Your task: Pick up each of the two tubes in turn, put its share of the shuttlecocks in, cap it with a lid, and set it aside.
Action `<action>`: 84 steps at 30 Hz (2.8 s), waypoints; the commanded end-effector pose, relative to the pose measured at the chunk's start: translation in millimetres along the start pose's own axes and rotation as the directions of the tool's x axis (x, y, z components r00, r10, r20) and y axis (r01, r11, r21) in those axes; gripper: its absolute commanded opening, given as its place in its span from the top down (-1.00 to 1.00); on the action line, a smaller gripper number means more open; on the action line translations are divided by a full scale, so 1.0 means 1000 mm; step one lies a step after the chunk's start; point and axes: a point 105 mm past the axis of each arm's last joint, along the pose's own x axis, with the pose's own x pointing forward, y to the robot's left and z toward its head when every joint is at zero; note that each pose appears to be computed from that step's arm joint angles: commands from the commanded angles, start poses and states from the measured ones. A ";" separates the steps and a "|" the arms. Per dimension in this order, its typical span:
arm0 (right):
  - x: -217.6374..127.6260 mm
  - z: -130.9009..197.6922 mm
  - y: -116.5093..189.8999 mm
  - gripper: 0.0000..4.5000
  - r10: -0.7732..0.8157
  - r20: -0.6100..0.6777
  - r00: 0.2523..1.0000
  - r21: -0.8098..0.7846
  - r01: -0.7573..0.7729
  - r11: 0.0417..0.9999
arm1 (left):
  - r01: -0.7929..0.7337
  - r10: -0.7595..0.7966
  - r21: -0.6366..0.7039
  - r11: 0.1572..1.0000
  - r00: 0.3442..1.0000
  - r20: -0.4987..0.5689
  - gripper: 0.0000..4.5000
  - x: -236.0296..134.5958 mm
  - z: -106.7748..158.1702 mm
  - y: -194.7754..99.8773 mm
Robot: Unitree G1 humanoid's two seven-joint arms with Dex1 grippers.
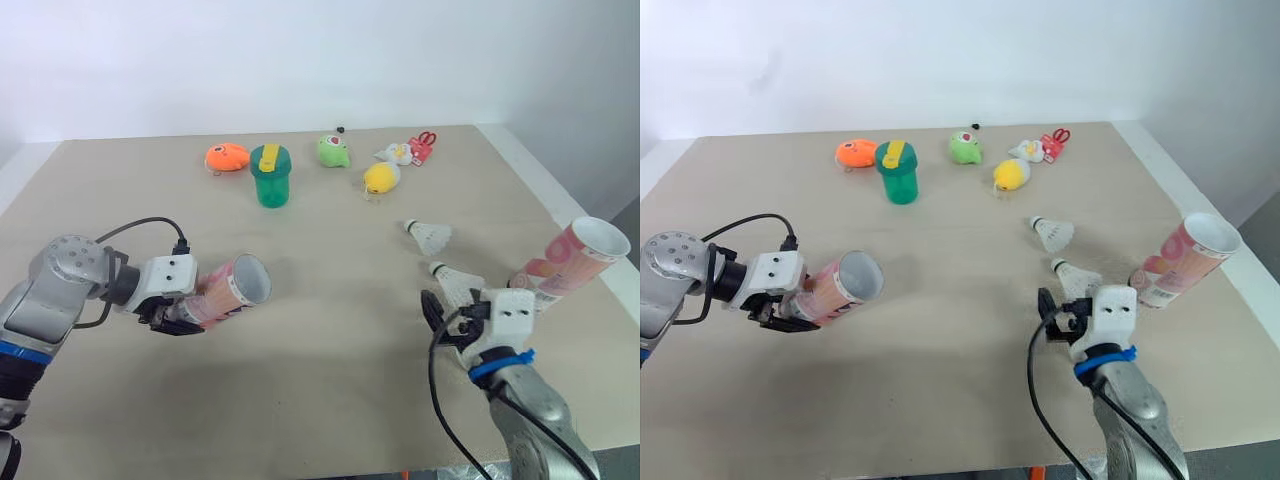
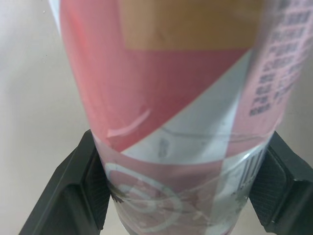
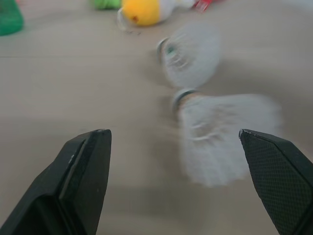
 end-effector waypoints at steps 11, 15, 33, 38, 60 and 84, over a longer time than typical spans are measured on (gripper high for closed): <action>0.023 0.002 -0.012 0.13 -0.031 -0.051 0.998 0.107 0.037 0.994 | 0.035 -0.035 -0.029 0.999 0.999 0.010 -0.41 0.009 -0.002 -0.014; 0.021 0.013 -0.018 0.92 -0.028 -0.003 1.000 0.120 0.028 0.992 | 0.038 -0.037 -0.032 0.999 0.999 0.014 -0.41 0.010 -0.002 -0.016; -0.007 0.073 0.150 0.97 0.904 -0.061 0.424 -0.485 -0.804 0.345 | 0.026 -0.024 -0.039 0.999 0.999 0.032 -0.41 0.014 0.003 -0.005; 0.012 0.072 0.182 0.97 0.929 -0.152 0.337 -0.572 -0.797 0.195 | 0.028 -0.027 -0.030 0.999 0.999 0.039 -0.41 0.016 0.006 -0.003; 0.058 0.084 0.081 -0.98 0.485 0.185 0.855 -0.372 -0.396 0.840 | 0.010 -0.008 -0.046 0.999 0.999 0.047 -0.41 0.016 0.005 -0.005; 0.120 0.027 0.010 -0.60 -0.111 0.108 0.988 -0.035 0.115 0.993 | -0.009 0.011 -0.042 0.999 0.998 0.055 -0.41 0.015 0.007 -0.002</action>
